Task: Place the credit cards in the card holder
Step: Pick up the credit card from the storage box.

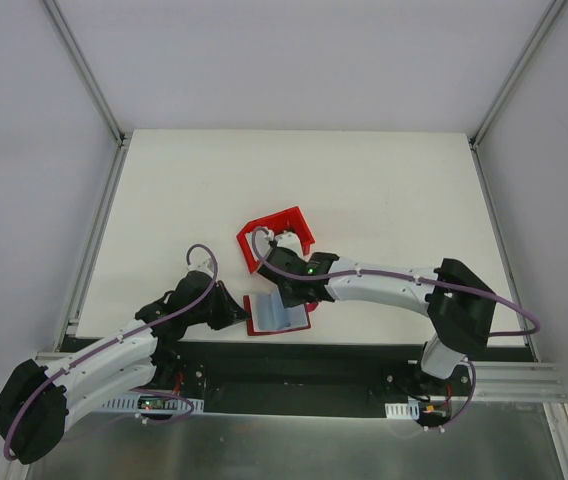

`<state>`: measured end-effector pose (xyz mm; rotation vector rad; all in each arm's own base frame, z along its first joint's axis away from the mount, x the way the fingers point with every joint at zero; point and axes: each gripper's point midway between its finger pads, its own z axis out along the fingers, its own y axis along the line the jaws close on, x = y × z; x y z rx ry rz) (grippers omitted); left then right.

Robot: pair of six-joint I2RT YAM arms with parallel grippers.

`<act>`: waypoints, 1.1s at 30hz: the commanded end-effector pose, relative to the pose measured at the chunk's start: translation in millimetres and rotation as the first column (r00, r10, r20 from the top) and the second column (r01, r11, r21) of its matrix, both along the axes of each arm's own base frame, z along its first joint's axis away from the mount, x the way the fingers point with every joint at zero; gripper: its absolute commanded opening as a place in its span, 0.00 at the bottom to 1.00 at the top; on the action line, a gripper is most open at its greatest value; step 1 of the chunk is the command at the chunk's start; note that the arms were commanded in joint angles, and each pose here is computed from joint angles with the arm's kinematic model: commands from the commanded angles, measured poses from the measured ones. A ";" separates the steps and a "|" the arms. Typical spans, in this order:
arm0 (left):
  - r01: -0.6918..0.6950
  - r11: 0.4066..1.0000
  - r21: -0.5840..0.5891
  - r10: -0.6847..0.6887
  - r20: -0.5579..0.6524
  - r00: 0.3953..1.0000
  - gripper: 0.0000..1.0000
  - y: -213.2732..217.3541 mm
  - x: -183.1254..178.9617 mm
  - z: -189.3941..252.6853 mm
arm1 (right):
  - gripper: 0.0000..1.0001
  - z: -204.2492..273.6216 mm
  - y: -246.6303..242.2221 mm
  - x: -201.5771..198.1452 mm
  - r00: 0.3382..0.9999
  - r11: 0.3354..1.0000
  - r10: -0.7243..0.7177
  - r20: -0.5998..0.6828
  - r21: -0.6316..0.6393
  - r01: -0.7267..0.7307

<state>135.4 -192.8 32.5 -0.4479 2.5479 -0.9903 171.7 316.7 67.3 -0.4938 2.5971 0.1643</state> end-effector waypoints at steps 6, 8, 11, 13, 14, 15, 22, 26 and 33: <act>0.018 1.000 -0.017 -0.017 0.037 0.999 0.00 -5.8 4.5 11.2 | 0.29 19.3 11.7 0.3 0.998 0.999 0.035 0.048 0.017 -0.036; 0.017 1.000 -0.016 -0.016 0.038 0.999 0.00 -5.7 4.7 11.2 | 0.29 18.4 5.5 1.4 0.998 1.000 0.023 0.055 0.005 -0.023; 0.019 1.000 -0.017 -0.019 0.037 0.999 0.00 -6.0 4.1 10.9 | 0.30 18.1 -3.7 4.5 0.999 1.000 -0.010 0.050 0.000 0.010; 0.017 1.000 -0.017 -0.017 0.037 0.999 0.00 -5.6 4.0 10.6 | 0.30 18.3 1.1 1.8 1.000 0.999 0.012 0.024 0.051 -0.013; 0.016 1.000 -0.014 -0.016 0.035 0.999 0.00 -5.1 3.7 9.2 | 0.29 17.9 3.3 0.7 1.000 0.997 0.022 0.016 0.074 -0.023; 0.016 1.000 -0.014 -0.016 0.035 0.999 0.00 -4.9 3.5 9.4 | 0.30 19.5 7.1 -0.9 1.000 0.995 0.028 0.011 0.100 -0.029; 0.015 1.000 -0.014 -0.014 0.035 0.999 0.00 -4.9 4.1 9.6 | 0.30 19.6 42.5 -14.0 0.992 0.973 0.114 -0.051 0.205 -0.102; 0.016 1.000 -0.025 -0.015 0.050 0.999 0.00 -5.9 4.8 13.5 | 0.30 15.2 18.4 -3.9 0.999 0.996 0.045 -0.026 0.084 -0.042; 0.026 0.999 -0.044 -0.022 0.075 0.997 0.00 -8.2 6.1 21.0 | 0.46 32.6 35.1 -12.3 0.994 0.967 0.108 -0.019 0.234 -0.101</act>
